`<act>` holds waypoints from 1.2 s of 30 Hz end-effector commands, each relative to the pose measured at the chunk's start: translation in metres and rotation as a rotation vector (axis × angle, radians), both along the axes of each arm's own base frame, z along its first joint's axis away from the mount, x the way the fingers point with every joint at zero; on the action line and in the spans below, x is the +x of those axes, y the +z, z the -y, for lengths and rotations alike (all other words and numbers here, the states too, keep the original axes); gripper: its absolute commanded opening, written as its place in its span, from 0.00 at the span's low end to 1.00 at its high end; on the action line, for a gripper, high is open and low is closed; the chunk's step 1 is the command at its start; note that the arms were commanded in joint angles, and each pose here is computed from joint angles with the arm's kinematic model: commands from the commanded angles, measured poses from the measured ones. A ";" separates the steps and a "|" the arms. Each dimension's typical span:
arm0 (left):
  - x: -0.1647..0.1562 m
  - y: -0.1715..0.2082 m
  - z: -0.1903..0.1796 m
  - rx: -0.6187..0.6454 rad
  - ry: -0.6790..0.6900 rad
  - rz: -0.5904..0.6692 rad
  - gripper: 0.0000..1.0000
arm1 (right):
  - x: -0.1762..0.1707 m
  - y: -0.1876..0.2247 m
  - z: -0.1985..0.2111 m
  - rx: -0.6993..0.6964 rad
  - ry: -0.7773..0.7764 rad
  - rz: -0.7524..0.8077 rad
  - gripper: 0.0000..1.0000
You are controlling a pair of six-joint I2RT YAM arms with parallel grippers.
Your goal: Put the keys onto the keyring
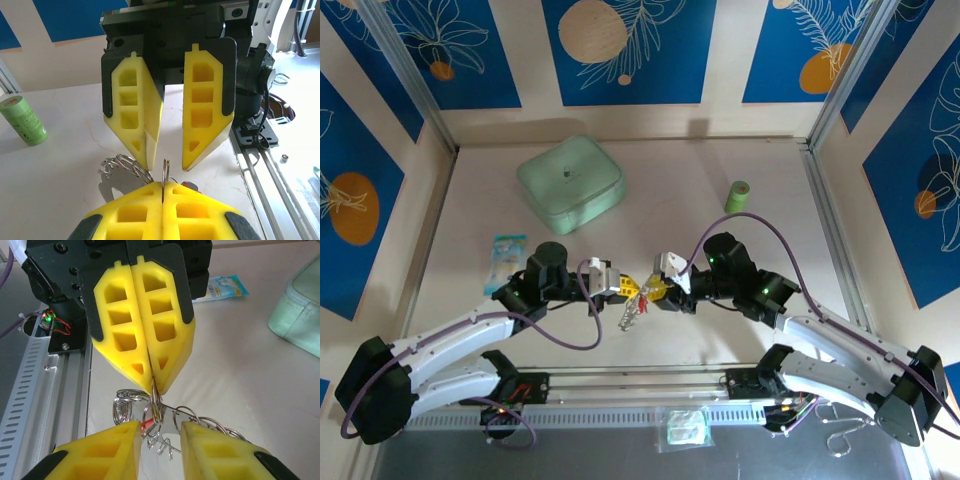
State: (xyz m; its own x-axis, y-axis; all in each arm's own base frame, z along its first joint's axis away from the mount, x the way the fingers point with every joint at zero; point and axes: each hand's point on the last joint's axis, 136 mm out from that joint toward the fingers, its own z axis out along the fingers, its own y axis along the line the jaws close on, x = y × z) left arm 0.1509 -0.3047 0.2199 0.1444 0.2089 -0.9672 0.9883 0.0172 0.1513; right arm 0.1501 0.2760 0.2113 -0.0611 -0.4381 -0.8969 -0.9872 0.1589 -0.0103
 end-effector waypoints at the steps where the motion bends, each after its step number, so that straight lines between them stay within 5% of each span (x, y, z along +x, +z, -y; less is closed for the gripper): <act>1: -0.009 0.012 0.002 -0.047 -0.045 0.034 0.00 | 0.000 0.001 -0.004 0.026 0.013 -0.003 0.27; 6: -0.008 0.011 0.002 -0.049 -0.046 0.032 0.00 | -0.001 0.000 -0.010 0.036 0.027 -0.011 0.24; 13: 0.004 0.011 0.001 -0.031 0.021 0.060 0.00 | 0.000 -0.002 -0.015 0.025 0.042 -0.008 0.00; 15: 0.007 0.006 -0.001 0.006 0.039 0.079 0.18 | 0.001 -0.001 -0.014 0.011 0.043 0.004 0.00; 17: 0.011 -0.001 -0.005 0.063 0.061 0.113 0.23 | 0.001 -0.001 -0.012 -0.018 0.046 0.013 0.00; 25: 0.006 -0.013 -0.009 0.217 -0.003 0.141 0.23 | 0.005 -0.002 -0.010 -0.145 0.070 0.037 0.00; 36: 0.003 -0.006 -0.003 0.186 -0.036 0.112 0.13 | 0.007 0.003 -0.023 -0.215 0.110 0.100 0.00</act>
